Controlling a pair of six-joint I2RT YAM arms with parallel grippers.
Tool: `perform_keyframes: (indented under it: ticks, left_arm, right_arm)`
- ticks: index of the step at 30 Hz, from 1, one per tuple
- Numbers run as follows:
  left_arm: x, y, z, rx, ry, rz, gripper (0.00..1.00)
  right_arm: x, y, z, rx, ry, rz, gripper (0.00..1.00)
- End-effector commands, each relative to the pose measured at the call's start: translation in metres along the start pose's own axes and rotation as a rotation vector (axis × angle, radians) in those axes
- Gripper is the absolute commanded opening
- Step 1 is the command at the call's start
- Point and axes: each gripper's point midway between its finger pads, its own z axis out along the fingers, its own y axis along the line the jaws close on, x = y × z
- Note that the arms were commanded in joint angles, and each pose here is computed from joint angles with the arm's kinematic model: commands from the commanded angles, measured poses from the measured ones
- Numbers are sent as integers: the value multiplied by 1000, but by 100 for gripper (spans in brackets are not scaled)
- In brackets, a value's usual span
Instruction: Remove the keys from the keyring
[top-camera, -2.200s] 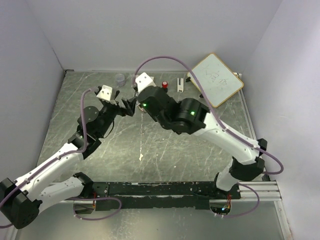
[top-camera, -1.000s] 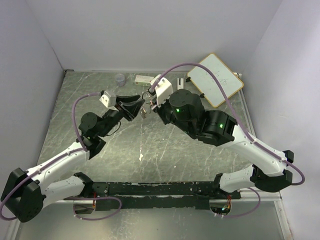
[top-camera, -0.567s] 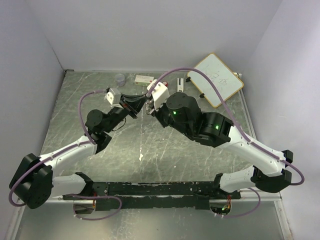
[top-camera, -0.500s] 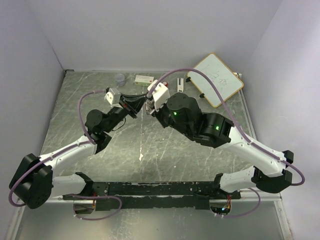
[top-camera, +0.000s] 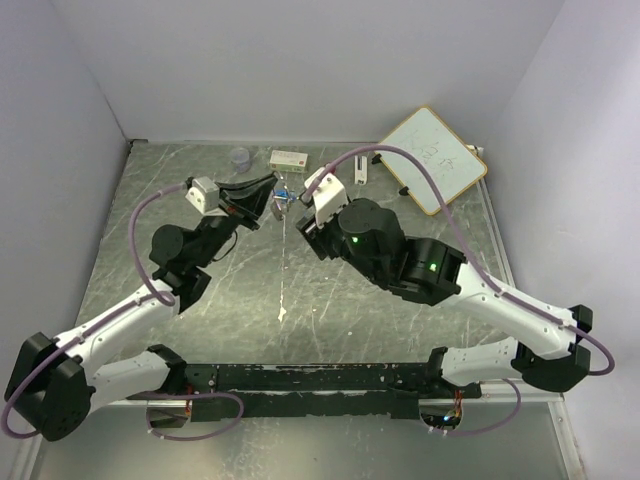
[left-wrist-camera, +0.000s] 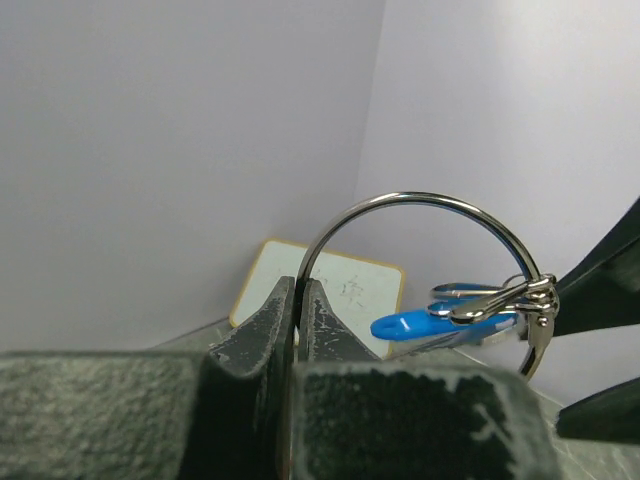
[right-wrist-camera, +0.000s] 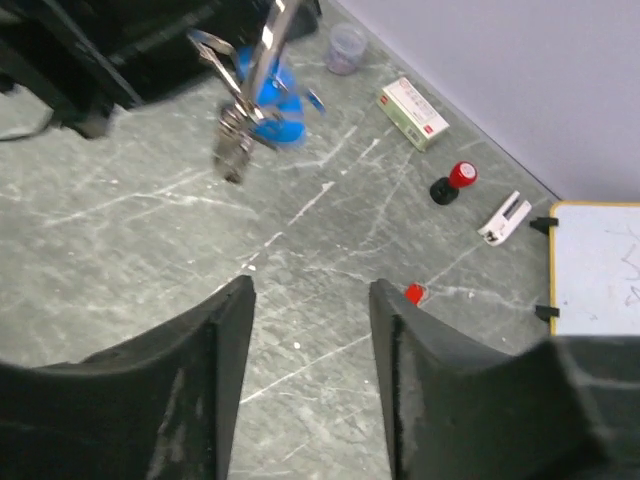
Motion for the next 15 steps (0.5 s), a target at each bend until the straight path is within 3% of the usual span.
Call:
perform_keyframes:
  ticks: [1, 3, 5, 15]
  left_arm:
    - [-29, 3, -2, -23, -64, 61, 7]
    - [-32, 1, -4, -15, -63, 71, 7]
    - [-33, 1, -6, -18, -62, 83, 7]
    - [-4, 33, -18, -151, 188, 254, 7]
  right_arm:
    - [8, -6, 14, 96, -1, -4, 57]
    - [9, -6, 21, 116, -6, -9, 66]
    - [9, -8, 24, 135, -17, -12, 67]
    - [-19, -21, -2, 130, -230, 100, 58]
